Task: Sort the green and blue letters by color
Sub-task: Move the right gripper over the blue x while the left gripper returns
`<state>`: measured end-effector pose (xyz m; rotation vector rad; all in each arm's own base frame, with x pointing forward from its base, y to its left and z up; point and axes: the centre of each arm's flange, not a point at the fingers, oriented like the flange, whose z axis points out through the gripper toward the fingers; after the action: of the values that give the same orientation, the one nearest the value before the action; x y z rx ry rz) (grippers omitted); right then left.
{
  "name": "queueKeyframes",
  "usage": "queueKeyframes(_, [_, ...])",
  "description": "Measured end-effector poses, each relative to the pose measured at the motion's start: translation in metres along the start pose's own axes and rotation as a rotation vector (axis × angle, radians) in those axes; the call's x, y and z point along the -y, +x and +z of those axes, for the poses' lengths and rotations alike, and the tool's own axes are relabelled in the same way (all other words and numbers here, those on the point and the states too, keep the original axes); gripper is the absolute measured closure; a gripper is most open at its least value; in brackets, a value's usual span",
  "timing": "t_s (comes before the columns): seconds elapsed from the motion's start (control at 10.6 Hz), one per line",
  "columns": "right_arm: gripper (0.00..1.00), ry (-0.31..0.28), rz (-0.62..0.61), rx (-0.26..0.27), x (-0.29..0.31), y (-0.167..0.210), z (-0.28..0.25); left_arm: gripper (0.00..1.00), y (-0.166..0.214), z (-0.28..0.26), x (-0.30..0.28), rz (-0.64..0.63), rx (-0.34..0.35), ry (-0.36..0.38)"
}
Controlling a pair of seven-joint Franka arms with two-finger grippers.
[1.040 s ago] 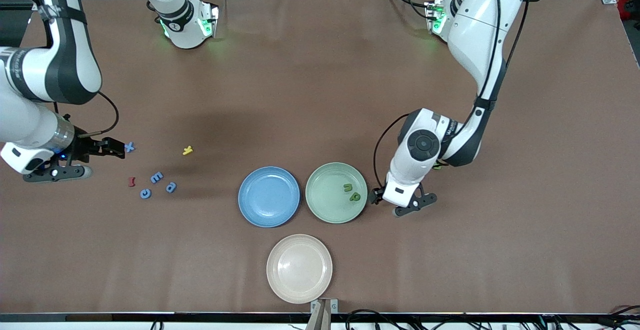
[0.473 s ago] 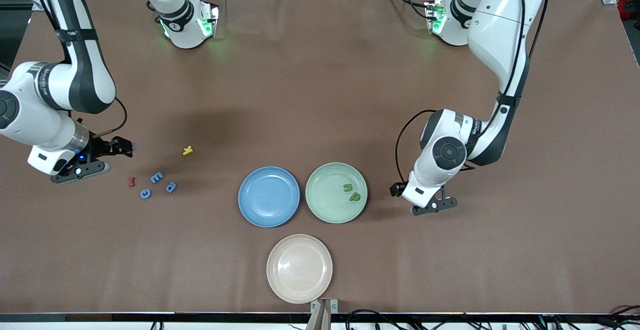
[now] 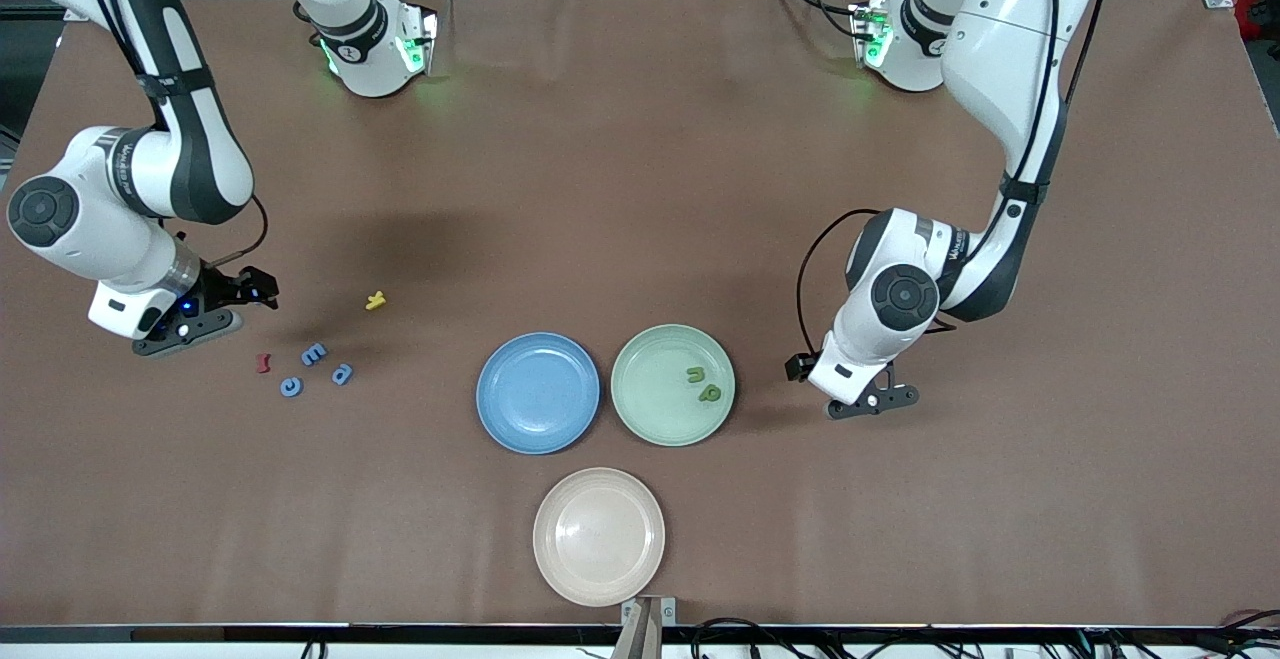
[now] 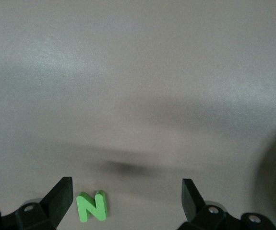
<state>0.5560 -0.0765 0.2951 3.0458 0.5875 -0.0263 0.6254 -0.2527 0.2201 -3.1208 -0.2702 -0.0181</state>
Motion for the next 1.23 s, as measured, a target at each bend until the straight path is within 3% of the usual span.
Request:
queueKeyframes(0.47, [0.0,0.048,-0.066,-0.005,0.011,-0.033,0.044,0.0,-0.011,-0.008,0.006,0.002,0.005,0.004])
queueKeyframes(0.85, [0.0,0.05,-0.209,-0.028,-0.046,-0.075,0.055,0.0,-0.014,-0.008,0.007,0.004,0.006,0.004])
queueKeyframes(1.23, [0.0,0.051,-0.231,-0.044,-0.045,-0.079,0.092,0.0,-0.014,-0.009,0.007,0.01,0.005,0.003])
